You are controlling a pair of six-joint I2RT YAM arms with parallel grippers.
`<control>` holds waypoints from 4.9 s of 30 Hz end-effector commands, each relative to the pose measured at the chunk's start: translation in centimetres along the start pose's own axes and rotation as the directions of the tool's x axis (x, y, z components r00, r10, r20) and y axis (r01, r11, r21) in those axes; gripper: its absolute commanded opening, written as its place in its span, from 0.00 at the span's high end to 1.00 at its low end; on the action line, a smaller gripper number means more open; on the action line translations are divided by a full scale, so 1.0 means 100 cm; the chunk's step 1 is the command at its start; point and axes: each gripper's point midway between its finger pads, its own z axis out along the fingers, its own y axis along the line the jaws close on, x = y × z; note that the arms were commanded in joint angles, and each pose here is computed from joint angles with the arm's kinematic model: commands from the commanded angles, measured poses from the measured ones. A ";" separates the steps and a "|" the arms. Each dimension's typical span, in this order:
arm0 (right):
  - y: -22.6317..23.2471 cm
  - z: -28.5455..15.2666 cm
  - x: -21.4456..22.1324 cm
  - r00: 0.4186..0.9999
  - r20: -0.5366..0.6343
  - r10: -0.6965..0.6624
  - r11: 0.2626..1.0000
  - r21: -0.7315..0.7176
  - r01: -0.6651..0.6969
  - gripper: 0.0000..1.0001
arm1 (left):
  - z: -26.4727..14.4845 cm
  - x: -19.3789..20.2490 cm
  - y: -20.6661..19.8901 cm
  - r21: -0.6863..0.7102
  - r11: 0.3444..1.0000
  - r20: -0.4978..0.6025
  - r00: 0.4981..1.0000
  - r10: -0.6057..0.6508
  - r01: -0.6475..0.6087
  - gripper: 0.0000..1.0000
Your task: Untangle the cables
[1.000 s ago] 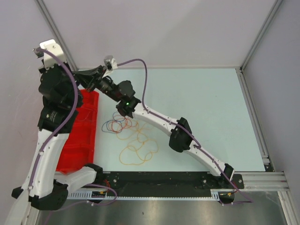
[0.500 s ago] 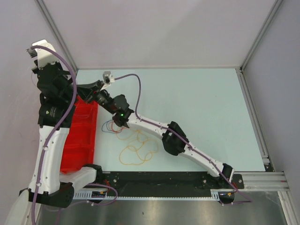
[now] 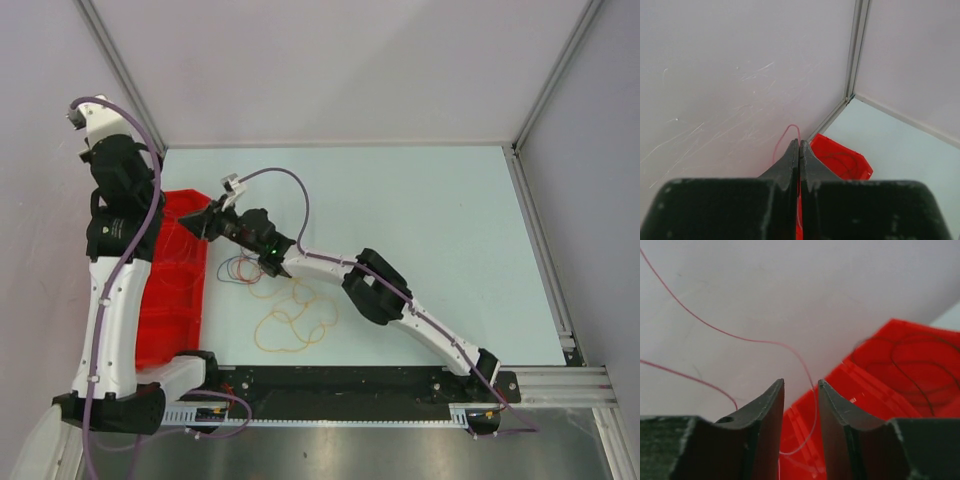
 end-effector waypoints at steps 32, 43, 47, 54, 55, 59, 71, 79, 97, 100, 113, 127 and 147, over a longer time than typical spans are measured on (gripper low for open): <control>0.016 -0.257 -0.062 0.911 -0.411 0.037 0.927 0.354 0.123 0.39 | 0.073 -0.130 -0.021 0.124 0.978 0.177 0.966 -0.186 0.166 1.00; 0.016 -0.296 -0.008 0.865 -0.489 0.112 0.926 0.368 0.089 0.39 | 0.097 -0.162 -0.032 0.233 0.944 0.228 0.931 -0.285 0.232 1.00; 0.016 -0.295 -0.005 0.864 -0.490 0.114 0.927 0.365 0.084 0.40 | 0.105 -0.172 -0.037 0.246 0.939 0.256 0.918 -0.303 0.241 1.00; 0.013 -0.293 -0.003 0.862 -0.492 0.120 0.934 0.350 0.070 0.40 | 0.124 -0.144 -0.030 0.198 0.955 0.228 0.938 -0.262 0.219 1.00; 0.014 -0.292 -0.003 0.862 -0.492 0.126 0.936 0.347 0.061 0.40 | 0.124 -0.140 -0.029 0.195 0.956 0.227 0.938 -0.262 0.220 1.00; 0.012 -0.291 -0.004 0.864 -0.482 0.149 0.936 0.349 0.034 0.40 | 0.121 -0.116 -0.019 0.177 0.960 0.217 0.942 -0.255 0.219 1.00; 0.023 -0.290 -0.003 0.859 -0.481 0.173 0.939 0.344 0.003 0.40 | 0.099 -0.009 -0.009 0.150 0.958 0.045 0.966 -0.253 0.244 1.00; 0.031 -0.293 0.004 0.851 -0.497 0.170 0.940 0.342 0.012 0.40 | 0.049 -0.012 0.012 0.164 0.951 0.093 0.955 -0.281 0.264 1.00; 0.049 -0.294 0.021 0.837 -0.519 0.173 0.944 0.329 0.009 0.40 | 0.044 0.002 0.021 0.120 0.962 0.076 0.964 -0.255 0.245 1.00; 0.050 -0.293 0.019 0.841 -0.514 0.168 0.946 0.325 0.009 0.40 | 0.058 0.017 0.010 0.132 0.961 0.042 0.967 -0.250 0.243 1.00; 0.045 -0.293 0.026 0.836 -0.521 0.173 0.945 0.328 0.009 0.39 | 0.069 0.080 -0.015 0.180 0.935 -0.107 0.951 -0.289 0.305 1.00; 0.043 -0.293 0.030 0.828 -0.527 0.192 0.944 0.331 -0.008 0.40 | 0.048 0.196 -0.035 0.157 0.911 -0.376 0.876 -0.302 0.382 1.00; 0.043 -0.304 0.031 0.809 -0.564 0.166 0.940 0.337 0.043 0.42 | 0.073 0.275 -0.031 -0.052 0.889 -0.596 0.701 -0.393 0.455 0.62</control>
